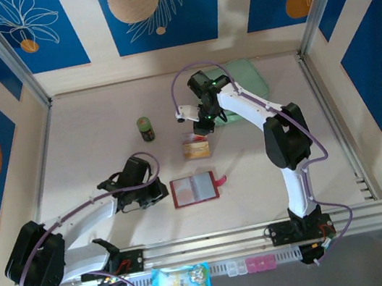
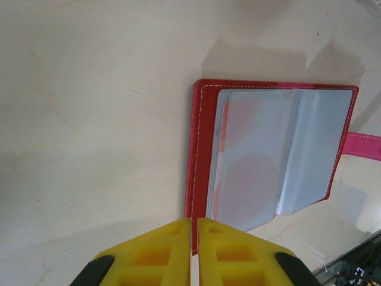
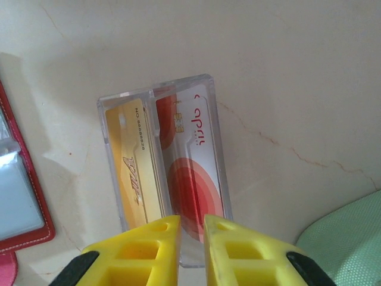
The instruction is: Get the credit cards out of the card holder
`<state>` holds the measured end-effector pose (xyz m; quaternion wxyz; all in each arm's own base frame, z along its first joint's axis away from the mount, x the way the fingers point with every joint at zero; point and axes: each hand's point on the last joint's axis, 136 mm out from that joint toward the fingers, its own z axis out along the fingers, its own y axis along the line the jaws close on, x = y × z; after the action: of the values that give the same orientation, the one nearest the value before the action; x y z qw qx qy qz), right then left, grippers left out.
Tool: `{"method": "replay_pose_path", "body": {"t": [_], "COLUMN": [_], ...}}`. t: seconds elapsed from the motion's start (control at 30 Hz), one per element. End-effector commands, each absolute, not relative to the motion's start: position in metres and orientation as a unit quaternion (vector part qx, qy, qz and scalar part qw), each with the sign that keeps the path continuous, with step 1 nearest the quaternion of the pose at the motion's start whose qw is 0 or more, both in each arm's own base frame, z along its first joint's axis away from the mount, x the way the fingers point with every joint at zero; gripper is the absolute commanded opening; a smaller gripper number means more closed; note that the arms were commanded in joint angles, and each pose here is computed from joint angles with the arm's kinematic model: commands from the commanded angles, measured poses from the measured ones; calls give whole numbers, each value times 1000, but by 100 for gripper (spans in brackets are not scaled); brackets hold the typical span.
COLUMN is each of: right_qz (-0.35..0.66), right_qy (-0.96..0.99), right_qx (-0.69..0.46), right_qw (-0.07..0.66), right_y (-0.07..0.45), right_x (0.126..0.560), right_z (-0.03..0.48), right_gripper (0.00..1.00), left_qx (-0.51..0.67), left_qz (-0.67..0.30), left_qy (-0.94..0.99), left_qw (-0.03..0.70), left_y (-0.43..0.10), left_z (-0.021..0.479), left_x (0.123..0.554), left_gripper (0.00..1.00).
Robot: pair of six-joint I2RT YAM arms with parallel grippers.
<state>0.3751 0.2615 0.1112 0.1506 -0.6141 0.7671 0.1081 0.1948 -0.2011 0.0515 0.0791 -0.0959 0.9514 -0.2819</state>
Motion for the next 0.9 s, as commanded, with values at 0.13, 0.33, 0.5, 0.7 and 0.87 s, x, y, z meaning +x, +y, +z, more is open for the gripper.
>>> {"method": "replay_pose_path", "body": {"t": [0.13, 0.33, 0.5, 0.7, 0.87], "right_qz": [171, 214, 251, 260, 257], "right_qy": [786, 810, 831, 863, 891], "right_qx": [-564, -508, -455, -397, -331], "right_qw": [188, 200, 199, 176, 175], "right_y": [273, 283, 293, 302, 307], "right_x": [359, 339, 316, 284, 264], "right_z": [141, 153, 158, 148, 136], "right_gripper": [18, 17, 17, 17, 18], "left_qx": [-96, -95, -92, -84, -77], "left_qz": [-296, -306, -310, -314, -322], "left_qy": [948, 945, 944, 944, 943], "left_qw": [69, 63, 60, 52, 46], "left_y": [-206, -212, -215, -220, -225], "left_z": [48, 44, 41, 39, 37], "left_x": [197, 198, 198, 199, 198], "left_gripper": [9, 8, 7, 4, 3]}}
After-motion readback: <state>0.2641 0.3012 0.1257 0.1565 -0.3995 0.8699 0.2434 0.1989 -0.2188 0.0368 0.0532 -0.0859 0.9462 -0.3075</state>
